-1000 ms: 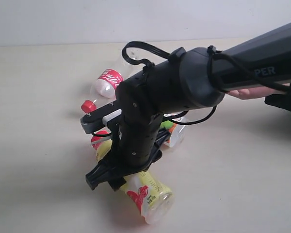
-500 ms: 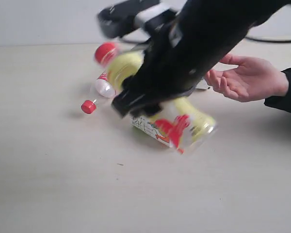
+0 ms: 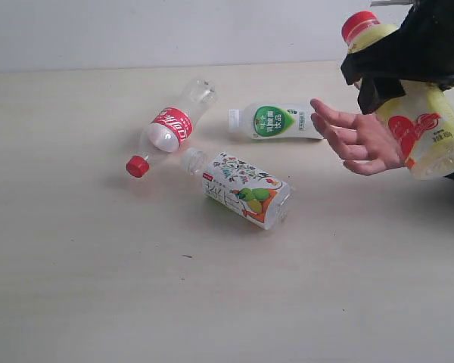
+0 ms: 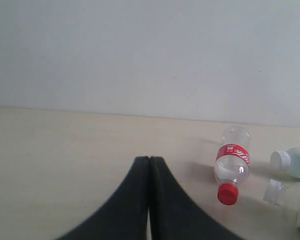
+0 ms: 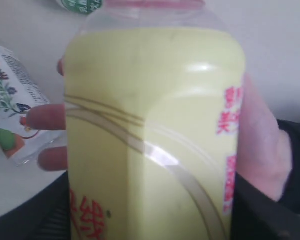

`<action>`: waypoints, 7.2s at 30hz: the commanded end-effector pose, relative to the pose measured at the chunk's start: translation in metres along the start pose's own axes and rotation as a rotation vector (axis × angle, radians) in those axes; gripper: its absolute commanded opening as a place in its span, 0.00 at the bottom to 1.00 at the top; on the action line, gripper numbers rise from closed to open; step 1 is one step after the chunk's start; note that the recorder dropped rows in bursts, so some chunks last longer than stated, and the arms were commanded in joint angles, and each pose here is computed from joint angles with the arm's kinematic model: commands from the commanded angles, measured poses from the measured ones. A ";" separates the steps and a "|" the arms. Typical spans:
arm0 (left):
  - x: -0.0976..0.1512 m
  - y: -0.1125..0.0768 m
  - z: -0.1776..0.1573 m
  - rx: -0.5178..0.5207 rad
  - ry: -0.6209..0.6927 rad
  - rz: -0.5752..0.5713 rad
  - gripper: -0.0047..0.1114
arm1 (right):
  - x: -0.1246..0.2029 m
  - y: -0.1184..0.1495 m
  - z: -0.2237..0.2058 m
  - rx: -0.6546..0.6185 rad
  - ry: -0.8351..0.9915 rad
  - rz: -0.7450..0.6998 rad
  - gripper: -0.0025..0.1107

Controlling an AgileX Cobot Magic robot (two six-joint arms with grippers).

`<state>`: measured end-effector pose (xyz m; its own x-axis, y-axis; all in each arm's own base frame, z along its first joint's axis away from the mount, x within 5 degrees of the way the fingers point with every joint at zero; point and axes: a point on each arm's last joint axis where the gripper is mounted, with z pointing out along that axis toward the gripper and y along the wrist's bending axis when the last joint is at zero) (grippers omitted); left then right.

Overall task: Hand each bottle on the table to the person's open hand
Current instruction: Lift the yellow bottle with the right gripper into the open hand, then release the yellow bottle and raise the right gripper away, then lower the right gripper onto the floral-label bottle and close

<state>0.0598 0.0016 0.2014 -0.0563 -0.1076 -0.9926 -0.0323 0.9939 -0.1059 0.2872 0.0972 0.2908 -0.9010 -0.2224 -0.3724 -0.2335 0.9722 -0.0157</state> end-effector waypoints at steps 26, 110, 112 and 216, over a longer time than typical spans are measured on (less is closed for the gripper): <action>0.000 0.000 -0.001 0.001 -0.009 -0.002 0.04 | -0.009 -0.002 0.065 0.010 0.112 -0.002 0.51; 0.000 0.000 -0.001 0.001 -0.009 -0.002 0.04 | 0.239 -0.021 -0.001 -0.168 -1.084 0.131 0.02; 0.000 0.000 -0.001 0.001 -0.009 -0.002 0.04 | 0.238 -0.021 -0.002 -0.168 -1.094 0.133 0.02; 0.000 0.000 -0.001 0.001 -0.009 -0.002 0.04 | -0.020 0.140 0.186 -0.154 0.261 -0.821 0.77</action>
<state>0.0598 0.0016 0.2014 -0.0563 -0.1076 -0.9926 -0.0323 0.9939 -0.1059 0.3396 0.2499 0.1200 -0.4710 -0.8793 -0.0709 -0.8783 0.4749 -0.0547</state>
